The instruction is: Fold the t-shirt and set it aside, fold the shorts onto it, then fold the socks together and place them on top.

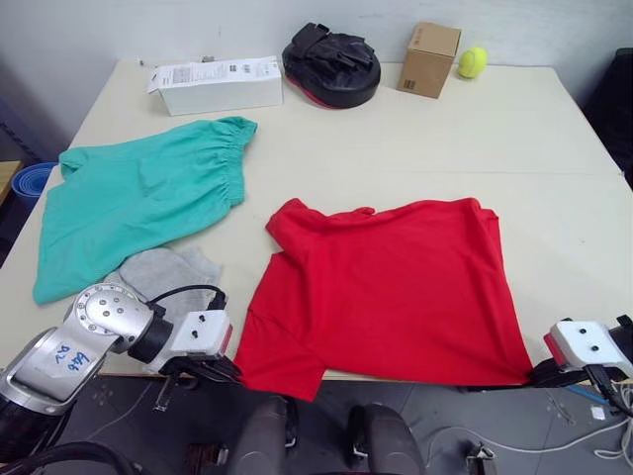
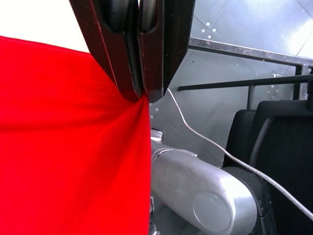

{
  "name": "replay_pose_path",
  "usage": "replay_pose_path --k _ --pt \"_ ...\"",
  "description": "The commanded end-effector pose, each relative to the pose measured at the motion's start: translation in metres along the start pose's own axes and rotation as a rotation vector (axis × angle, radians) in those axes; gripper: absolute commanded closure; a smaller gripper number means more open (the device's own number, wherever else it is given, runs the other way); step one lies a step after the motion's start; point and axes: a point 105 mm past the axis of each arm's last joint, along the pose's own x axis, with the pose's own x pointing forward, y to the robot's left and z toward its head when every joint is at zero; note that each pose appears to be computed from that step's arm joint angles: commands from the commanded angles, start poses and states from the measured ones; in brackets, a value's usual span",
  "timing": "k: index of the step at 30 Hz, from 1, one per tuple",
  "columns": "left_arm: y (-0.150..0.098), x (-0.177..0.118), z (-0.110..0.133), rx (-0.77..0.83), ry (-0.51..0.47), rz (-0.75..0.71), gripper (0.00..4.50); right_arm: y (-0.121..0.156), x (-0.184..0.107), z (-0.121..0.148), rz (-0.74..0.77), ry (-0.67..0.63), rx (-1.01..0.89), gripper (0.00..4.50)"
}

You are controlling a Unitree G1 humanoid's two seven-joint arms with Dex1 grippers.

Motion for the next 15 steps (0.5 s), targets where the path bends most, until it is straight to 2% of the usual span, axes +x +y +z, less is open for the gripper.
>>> replay_pose_path --k 1,11,15 --pt "-0.005 -0.001 0.005 0.017 -0.008 0.004 4.50 0.000 -0.003 0.002 -0.034 -0.007 -0.004 4.46" --pt "-0.029 -0.004 0.007 -0.036 -0.019 -0.085 4.50 0.011 0.001 0.009 -0.029 -0.062 0.028 4.46" --pt "-0.030 -0.007 0.006 -0.052 -0.018 -0.067 4.50 0.010 -0.001 0.011 -0.042 -0.072 0.042 4.46"
